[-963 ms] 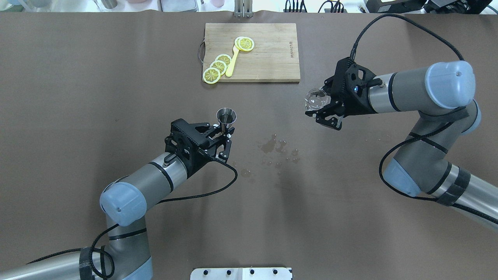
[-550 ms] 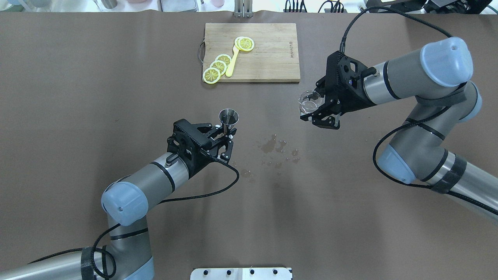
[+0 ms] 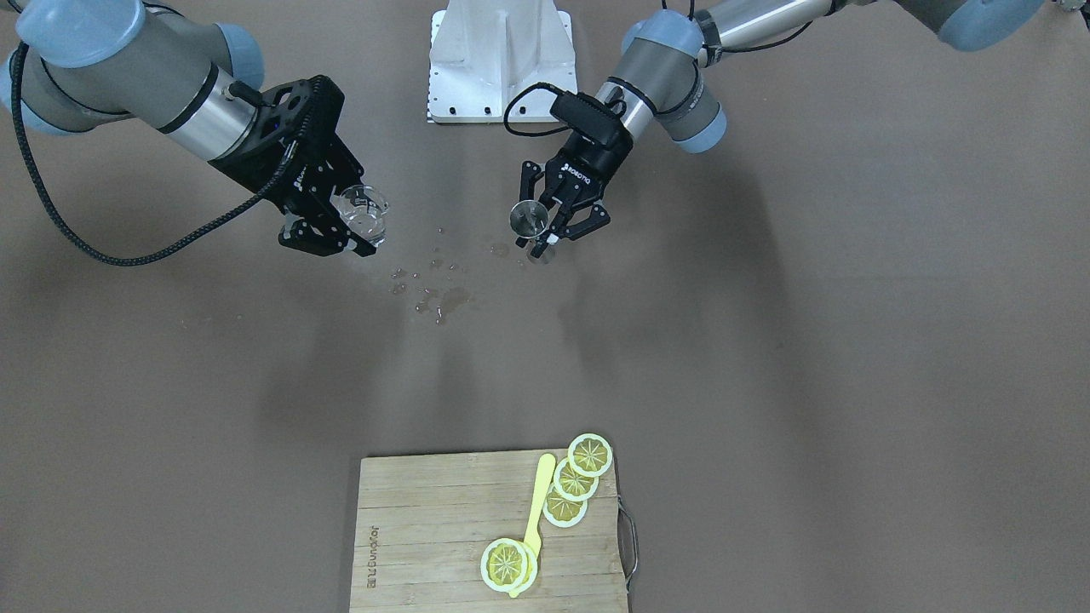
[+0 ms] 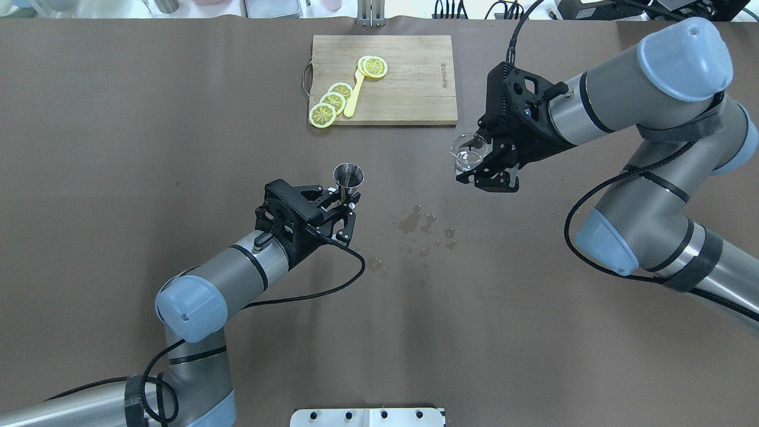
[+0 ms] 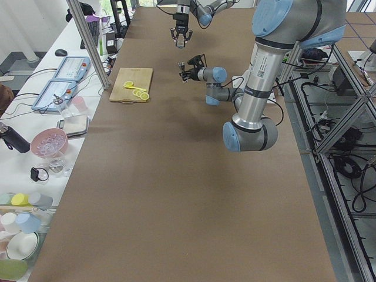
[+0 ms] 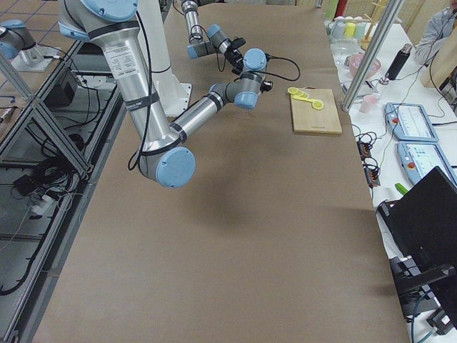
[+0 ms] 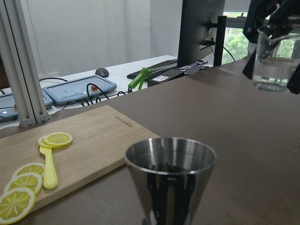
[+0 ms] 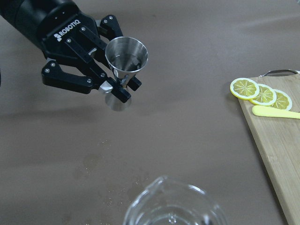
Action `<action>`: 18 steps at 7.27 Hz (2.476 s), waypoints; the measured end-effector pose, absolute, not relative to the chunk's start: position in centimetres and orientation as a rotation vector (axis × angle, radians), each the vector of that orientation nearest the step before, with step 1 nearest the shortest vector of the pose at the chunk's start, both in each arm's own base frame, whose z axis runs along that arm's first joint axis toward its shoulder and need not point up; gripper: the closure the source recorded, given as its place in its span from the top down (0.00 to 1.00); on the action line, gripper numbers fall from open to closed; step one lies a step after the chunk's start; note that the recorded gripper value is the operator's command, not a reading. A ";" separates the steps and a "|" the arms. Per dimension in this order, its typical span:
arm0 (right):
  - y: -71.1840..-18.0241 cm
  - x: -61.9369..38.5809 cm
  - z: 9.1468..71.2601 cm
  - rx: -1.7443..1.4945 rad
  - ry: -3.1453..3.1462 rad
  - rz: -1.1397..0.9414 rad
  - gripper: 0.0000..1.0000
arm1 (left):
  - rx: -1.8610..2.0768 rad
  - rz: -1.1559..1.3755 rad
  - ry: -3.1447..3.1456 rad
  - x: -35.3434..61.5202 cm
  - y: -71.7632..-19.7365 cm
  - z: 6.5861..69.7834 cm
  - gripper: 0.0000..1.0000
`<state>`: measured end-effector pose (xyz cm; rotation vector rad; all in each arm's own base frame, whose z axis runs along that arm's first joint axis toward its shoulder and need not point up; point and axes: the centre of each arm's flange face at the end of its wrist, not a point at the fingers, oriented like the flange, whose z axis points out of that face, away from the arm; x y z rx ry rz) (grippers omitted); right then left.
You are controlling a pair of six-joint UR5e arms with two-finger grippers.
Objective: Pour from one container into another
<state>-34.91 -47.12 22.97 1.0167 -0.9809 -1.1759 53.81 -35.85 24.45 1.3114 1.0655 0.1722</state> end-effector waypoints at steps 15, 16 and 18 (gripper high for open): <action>-52.1 -40.4 16.8 0.865 -0.871 -1.180 0.00 | 1.326 0.174 1.059 55.7 -37.1 22.7 0.00; -51.7 -41.2 15.9 0.855 -0.867 -1.187 0.00 | 1.337 0.179 1.049 55.5 -37.3 22.8 0.00; -50.7 -42.0 14.7 0.846 -0.867 -1.205 0.00 | 1.352 0.178 1.059 55.2 -37.4 22.8 0.00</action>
